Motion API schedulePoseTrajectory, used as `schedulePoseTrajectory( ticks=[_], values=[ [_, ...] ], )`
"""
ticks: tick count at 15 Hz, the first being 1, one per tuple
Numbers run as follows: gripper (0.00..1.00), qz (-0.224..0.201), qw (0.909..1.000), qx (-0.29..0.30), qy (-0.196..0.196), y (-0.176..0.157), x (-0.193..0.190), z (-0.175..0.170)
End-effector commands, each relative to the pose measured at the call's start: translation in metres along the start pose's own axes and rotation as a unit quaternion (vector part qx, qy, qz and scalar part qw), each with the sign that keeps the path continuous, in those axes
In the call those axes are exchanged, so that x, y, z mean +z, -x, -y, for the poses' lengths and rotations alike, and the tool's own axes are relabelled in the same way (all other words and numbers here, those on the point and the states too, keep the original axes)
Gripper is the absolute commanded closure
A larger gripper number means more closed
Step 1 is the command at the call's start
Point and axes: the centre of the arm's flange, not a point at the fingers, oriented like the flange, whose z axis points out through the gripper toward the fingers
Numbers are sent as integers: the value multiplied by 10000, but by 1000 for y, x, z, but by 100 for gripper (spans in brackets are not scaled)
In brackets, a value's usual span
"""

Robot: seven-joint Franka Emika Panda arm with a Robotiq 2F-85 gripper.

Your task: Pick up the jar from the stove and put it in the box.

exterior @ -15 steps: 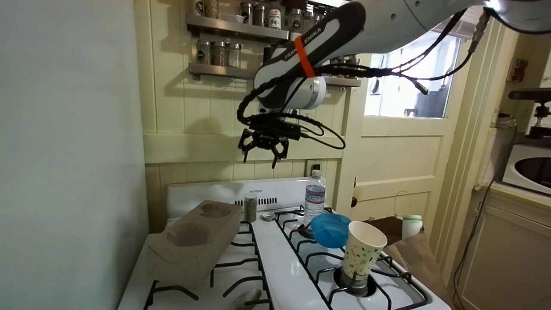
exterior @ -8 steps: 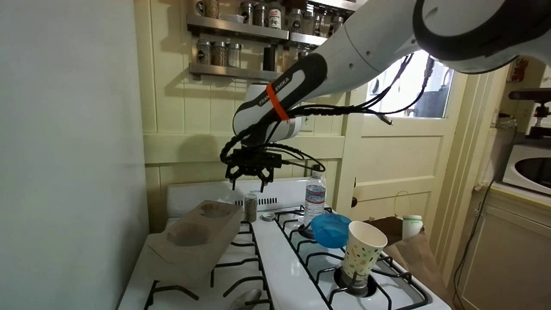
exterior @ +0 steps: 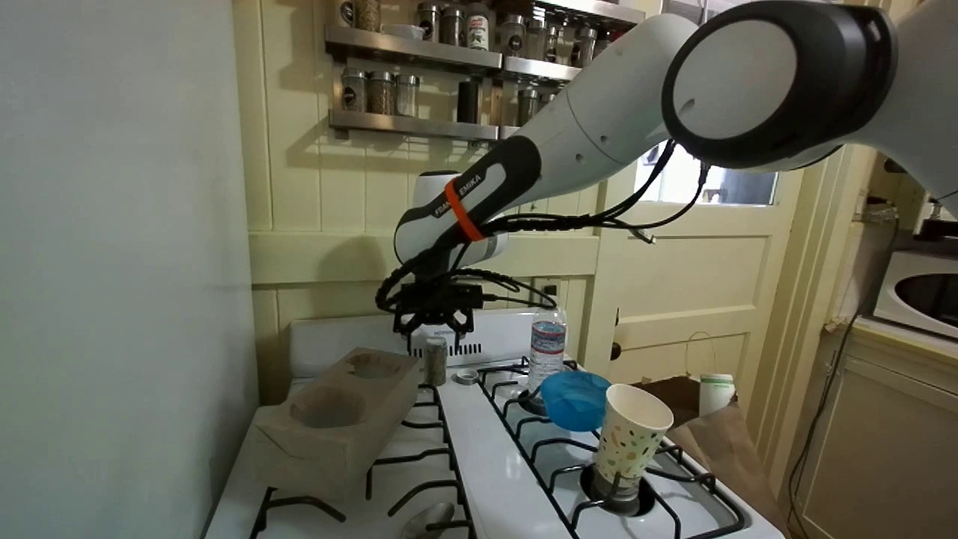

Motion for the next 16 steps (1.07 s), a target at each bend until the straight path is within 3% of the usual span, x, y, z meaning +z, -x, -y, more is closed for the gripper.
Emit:
schedulePoseTrajectory(
  ticks=[1, 3, 9, 11, 14, 16],
  values=[
    [0, 149, 9995, -70, 254, -6, 9, 13],
    [25, 177, 9994, -45, 291, -5, 10, 14],
    [74, 109, 9994, -67, 326, -8, 6, 15],
    [77, 120, 9997, -142, 159, 0, -20, 12],
    [77, -368, 9988, -327, 35, 10, -85, -7],
    [77, -447, 9973, -550, -176, 14, -122, -13]
  ],
)
